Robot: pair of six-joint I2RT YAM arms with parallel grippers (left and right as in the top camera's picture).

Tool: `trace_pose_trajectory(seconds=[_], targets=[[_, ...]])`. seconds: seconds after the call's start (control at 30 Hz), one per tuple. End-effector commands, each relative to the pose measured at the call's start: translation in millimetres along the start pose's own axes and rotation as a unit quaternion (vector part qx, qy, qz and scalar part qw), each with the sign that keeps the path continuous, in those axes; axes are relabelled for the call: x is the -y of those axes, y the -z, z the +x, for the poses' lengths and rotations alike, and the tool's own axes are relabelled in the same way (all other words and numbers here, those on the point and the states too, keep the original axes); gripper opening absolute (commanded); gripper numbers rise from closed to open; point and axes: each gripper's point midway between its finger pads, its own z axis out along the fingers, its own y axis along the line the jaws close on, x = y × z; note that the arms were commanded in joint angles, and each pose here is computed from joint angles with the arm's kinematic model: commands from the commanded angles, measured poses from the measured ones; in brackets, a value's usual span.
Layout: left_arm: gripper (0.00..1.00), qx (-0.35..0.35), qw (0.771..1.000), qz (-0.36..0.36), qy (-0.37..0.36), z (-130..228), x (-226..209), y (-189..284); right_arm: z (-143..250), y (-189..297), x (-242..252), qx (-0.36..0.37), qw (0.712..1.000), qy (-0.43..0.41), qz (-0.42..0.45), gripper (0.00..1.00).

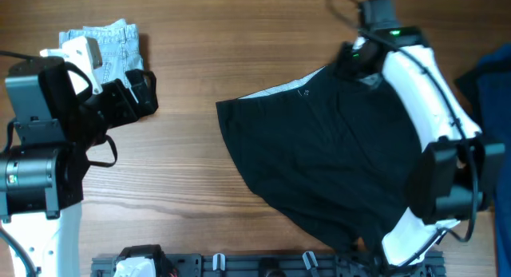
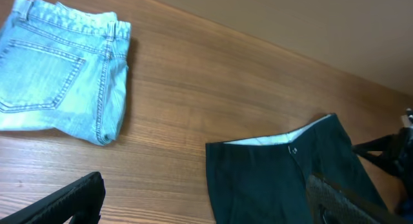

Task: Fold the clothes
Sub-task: 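Drag the black shorts with the right gripper onto the table center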

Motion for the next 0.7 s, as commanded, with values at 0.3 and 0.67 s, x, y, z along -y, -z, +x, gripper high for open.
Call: trace_pose_trajectory(seconds=[0.3, 0.67], targets=[[1.0, -0.011, 1.0, 0.011, -0.007, 3, 5, 2, 27, -141, 16, -0.087, 0.972, -0.216, 0.038, 0.04], [1.0, -0.012, 1.0, 0.011, -0.007, 5, 5, 6, 123, -208, -164, -0.149, 0.965, -0.115, -0.18, 0.04]])
